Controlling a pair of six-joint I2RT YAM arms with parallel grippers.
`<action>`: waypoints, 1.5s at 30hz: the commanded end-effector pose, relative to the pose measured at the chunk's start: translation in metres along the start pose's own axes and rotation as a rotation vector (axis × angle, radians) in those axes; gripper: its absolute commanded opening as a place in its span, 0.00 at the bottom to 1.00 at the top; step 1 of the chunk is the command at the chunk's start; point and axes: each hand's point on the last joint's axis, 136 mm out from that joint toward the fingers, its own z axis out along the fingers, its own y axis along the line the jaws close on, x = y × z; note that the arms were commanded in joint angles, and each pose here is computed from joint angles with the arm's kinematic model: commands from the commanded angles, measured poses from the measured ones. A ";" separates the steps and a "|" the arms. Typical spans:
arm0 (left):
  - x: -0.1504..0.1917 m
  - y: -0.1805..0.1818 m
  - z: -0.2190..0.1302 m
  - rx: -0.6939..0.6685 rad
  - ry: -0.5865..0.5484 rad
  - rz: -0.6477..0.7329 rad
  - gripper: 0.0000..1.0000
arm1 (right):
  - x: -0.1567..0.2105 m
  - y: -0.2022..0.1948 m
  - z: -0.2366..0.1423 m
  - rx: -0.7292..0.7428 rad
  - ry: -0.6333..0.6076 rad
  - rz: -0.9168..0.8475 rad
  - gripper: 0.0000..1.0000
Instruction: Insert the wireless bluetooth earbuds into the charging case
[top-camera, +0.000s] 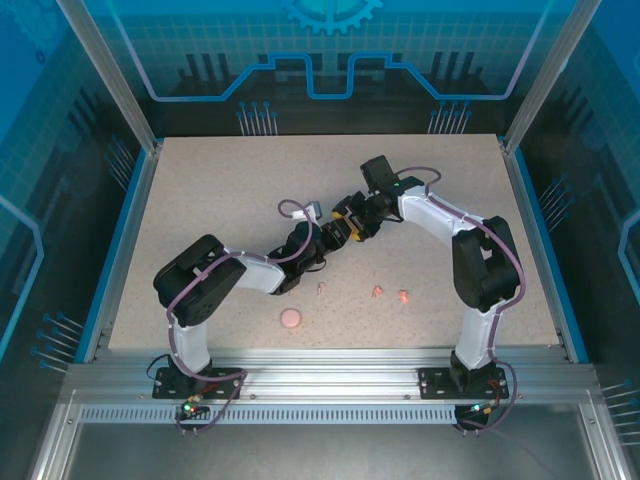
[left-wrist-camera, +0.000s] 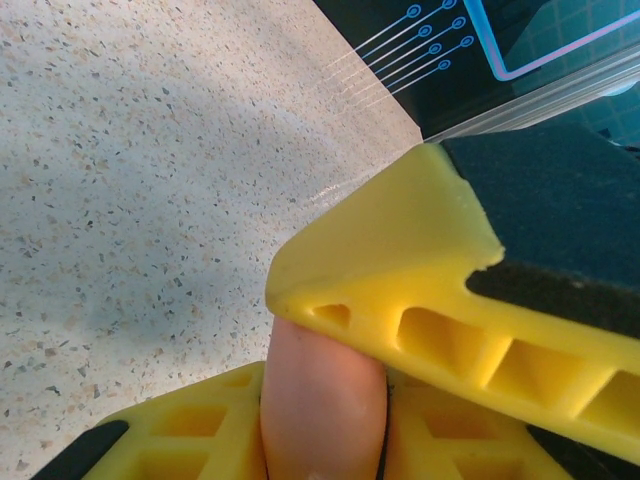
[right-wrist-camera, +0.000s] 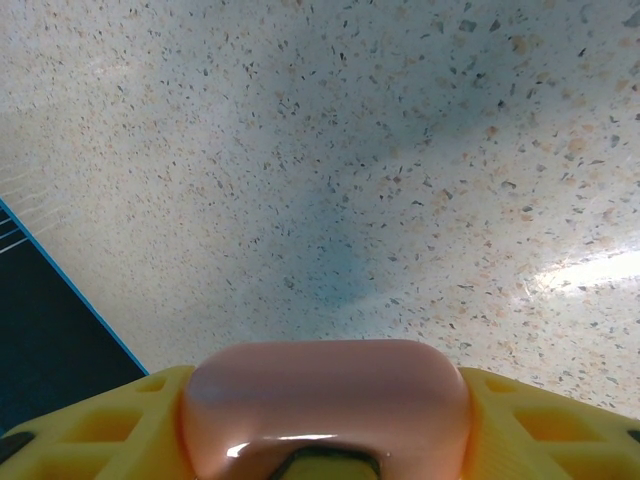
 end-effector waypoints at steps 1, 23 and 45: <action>-0.007 -0.001 0.003 0.005 -0.023 -0.008 0.30 | 0.013 0.009 -0.010 -0.018 0.018 -0.005 0.59; -0.013 0.002 -0.008 -0.012 -0.052 -0.005 0.31 | 0.010 0.007 -0.007 -0.005 0.007 0.006 0.59; -0.010 -0.032 -0.034 0.157 0.165 0.040 0.00 | -0.055 0.036 -0.111 -0.195 -0.182 -0.158 0.84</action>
